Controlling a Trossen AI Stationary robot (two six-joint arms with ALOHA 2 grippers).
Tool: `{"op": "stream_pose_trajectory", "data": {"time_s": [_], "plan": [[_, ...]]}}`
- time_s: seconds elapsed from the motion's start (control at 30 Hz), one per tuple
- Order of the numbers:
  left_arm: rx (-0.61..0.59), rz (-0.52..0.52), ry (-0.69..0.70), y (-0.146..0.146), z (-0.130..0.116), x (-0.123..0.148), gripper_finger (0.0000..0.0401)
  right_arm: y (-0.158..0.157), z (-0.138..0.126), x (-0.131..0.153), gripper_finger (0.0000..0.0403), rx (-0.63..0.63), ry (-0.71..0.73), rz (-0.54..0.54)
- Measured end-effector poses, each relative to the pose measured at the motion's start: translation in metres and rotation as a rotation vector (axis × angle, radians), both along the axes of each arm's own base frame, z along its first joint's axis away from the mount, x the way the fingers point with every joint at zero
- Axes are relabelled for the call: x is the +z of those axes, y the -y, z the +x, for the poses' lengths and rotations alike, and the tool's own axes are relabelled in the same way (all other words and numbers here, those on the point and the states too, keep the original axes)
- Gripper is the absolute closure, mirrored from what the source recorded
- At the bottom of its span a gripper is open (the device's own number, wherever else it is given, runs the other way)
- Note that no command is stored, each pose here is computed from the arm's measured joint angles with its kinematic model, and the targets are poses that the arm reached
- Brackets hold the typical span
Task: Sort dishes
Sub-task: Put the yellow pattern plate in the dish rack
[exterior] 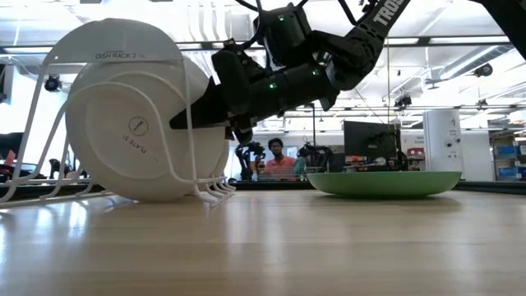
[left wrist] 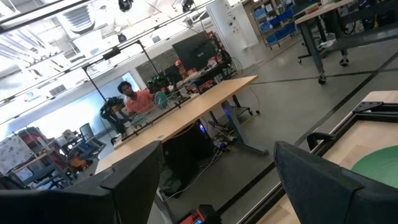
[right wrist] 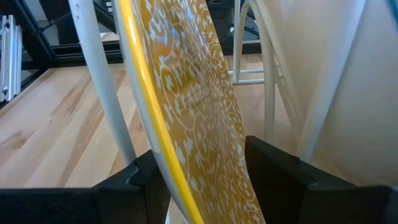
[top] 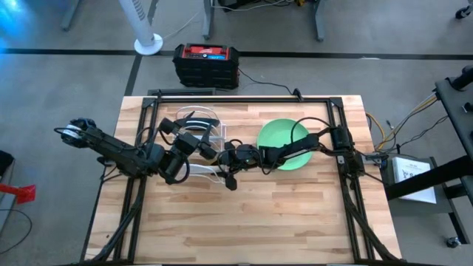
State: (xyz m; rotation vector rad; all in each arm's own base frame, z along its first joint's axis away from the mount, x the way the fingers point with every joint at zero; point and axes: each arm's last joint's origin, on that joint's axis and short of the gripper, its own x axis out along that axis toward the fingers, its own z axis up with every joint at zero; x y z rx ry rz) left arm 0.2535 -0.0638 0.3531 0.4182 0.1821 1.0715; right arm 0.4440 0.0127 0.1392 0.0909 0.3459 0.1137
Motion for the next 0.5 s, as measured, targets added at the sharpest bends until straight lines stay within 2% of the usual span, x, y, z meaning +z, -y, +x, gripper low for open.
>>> {"op": "stream_pose_trajectory", "data": {"time_s": [0.5], "plan": [[-0.001, -0.003, 0.006, 0.0000, 0.0000, 0.0000, 0.0105, 0.0008, 0.0006, -0.0001, 0.0217, -0.006, -0.018, 0.010]]}}
